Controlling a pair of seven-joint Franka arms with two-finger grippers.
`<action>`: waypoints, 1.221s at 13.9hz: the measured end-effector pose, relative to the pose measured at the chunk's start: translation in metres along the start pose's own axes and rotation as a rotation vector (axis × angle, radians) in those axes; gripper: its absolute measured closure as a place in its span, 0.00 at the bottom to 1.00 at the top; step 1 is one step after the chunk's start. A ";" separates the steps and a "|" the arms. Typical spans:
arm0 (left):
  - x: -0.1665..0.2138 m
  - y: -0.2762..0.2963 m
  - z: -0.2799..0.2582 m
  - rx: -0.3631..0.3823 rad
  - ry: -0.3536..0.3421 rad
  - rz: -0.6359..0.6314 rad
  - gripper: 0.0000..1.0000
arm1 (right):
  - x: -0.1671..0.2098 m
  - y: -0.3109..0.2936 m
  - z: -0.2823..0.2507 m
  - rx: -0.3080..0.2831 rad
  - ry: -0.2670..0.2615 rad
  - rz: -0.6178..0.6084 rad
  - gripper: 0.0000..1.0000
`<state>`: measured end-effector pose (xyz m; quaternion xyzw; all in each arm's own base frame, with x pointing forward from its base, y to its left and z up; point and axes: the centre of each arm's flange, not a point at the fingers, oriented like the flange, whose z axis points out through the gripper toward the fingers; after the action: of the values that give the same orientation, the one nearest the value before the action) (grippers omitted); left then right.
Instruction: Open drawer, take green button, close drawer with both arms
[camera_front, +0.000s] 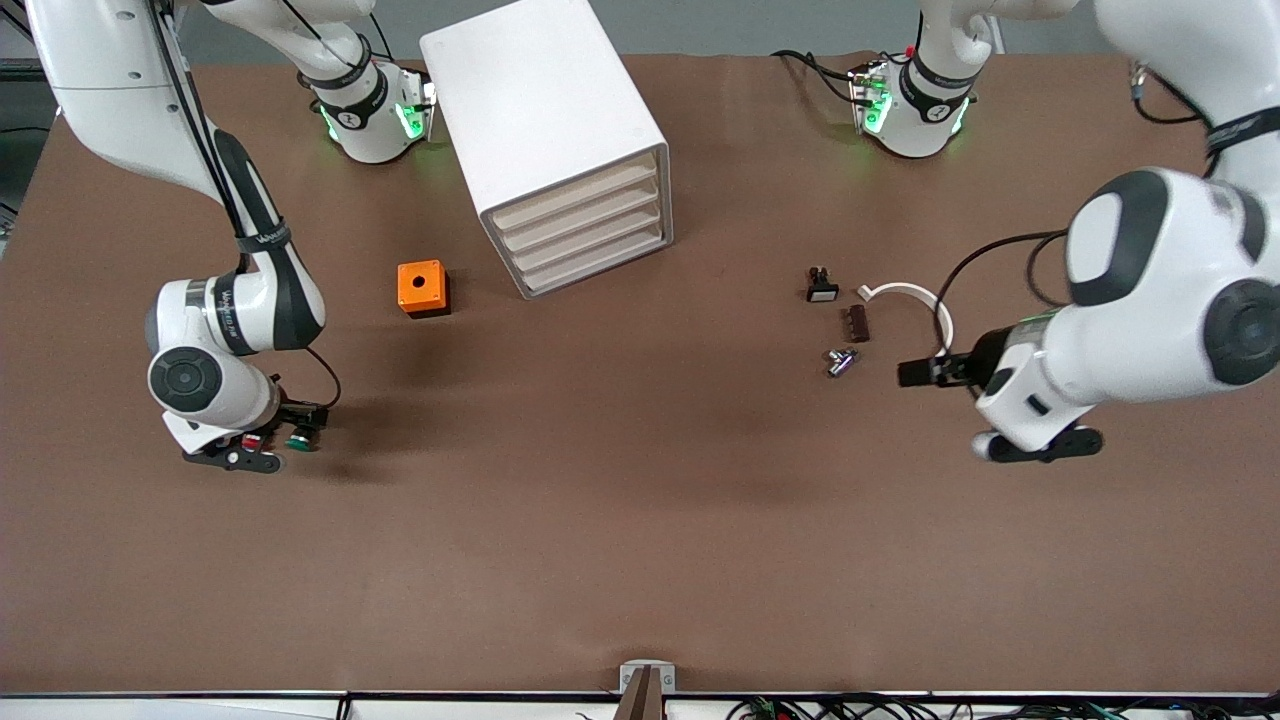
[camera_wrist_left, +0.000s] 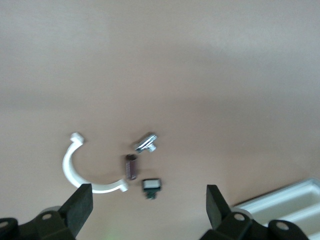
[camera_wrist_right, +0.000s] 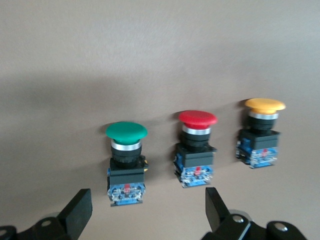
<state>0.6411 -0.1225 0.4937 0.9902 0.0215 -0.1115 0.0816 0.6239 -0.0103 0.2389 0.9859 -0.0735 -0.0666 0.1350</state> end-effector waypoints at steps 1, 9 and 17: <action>-0.011 -0.016 -0.010 0.016 0.009 0.011 0.00 | 0.001 0.003 -0.012 -0.004 -0.002 0.005 0.00; -0.092 -0.048 0.000 0.071 0.204 0.038 0.00 | -0.026 0.043 -0.168 0.054 -0.189 -0.028 0.00; -0.121 -0.091 -0.083 0.078 0.275 0.078 0.00 | -0.041 0.088 -0.261 0.142 -0.201 -0.146 0.00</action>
<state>0.5357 -0.0215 0.5862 0.9986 -0.0105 0.0279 0.0434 0.6124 -0.0204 0.5170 0.9840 -0.0194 -0.1694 0.0514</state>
